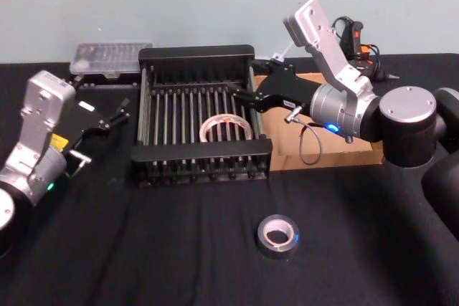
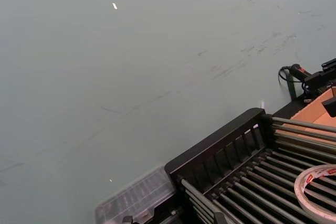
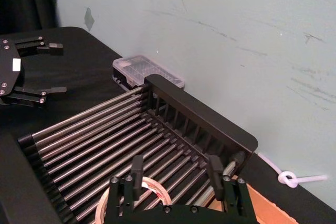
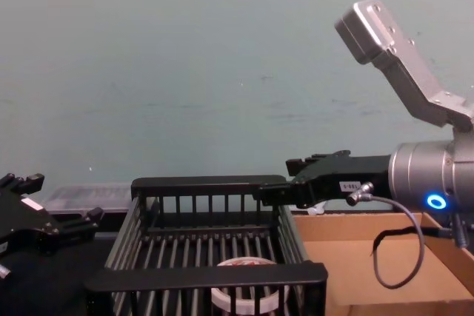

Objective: Pick up the white tape and place it into the black box , Pick up the silver tape and place it into the brown box.

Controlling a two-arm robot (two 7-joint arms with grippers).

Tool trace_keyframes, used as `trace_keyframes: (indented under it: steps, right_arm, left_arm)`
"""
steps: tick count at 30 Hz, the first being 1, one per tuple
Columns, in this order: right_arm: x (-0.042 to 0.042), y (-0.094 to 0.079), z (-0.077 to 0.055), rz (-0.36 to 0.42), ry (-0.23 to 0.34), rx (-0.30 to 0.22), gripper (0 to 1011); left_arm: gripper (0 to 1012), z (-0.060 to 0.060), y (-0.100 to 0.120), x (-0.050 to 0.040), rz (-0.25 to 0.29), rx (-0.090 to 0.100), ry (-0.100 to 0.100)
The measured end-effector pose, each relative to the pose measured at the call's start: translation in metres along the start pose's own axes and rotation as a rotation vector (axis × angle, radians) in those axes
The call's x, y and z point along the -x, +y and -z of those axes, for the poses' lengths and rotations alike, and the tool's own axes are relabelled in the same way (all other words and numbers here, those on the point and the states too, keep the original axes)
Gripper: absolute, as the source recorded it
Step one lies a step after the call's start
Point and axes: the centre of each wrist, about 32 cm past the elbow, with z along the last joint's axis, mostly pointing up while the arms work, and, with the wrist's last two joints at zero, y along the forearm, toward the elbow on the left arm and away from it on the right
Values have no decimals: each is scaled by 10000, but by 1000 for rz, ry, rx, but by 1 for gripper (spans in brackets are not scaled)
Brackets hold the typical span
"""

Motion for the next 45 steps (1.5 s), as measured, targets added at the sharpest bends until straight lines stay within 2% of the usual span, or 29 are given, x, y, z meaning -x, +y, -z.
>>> trace_keyframes:
  steps: [2, 9, 15, 22, 31, 33, 34, 37, 45]
  right_arm:
    - [0, 0, 0, 0, 0, 0, 837]
    - [0, 0, 0, 0, 0, 0, 998]
    - [-3, -24, -3, 3, -2, -3, 1002]
    - [-3, -146, -35, 19, 3, -11, 1002]
    - [7, -506, -32, 10, 24, 4, 1002]
    - [19, -658, -18, -1, 27, 20, 1002]
    - [19, -658, -18, -1, 27, 20, 1002]
    - [46, -842, 8, -18, 26, 49, 1002]
    - [129, -1142, 73, -58, 41, 105, 1002]
  left_arm:
    - [1001, 0, 0, 0, 0, 0, 0]
    - [1001, 0, 0, 0, 0, 0, 0]
    - [1001, 0, 0, 0, 0, 0, 0]
    - [1001, 0, 0, 0, 0, 0, 0]
    - [1001, 0, 0, 0, 0, 0, 0]
    - [1001, 0, 0, 0, 0, 0, 0]
    - [1001, 0, 0, 0, 0, 0, 0]
    - [1001, 0, 0, 0, 0, 0, 0]
    - [1001, 0, 0, 0, 0, 0, 0]
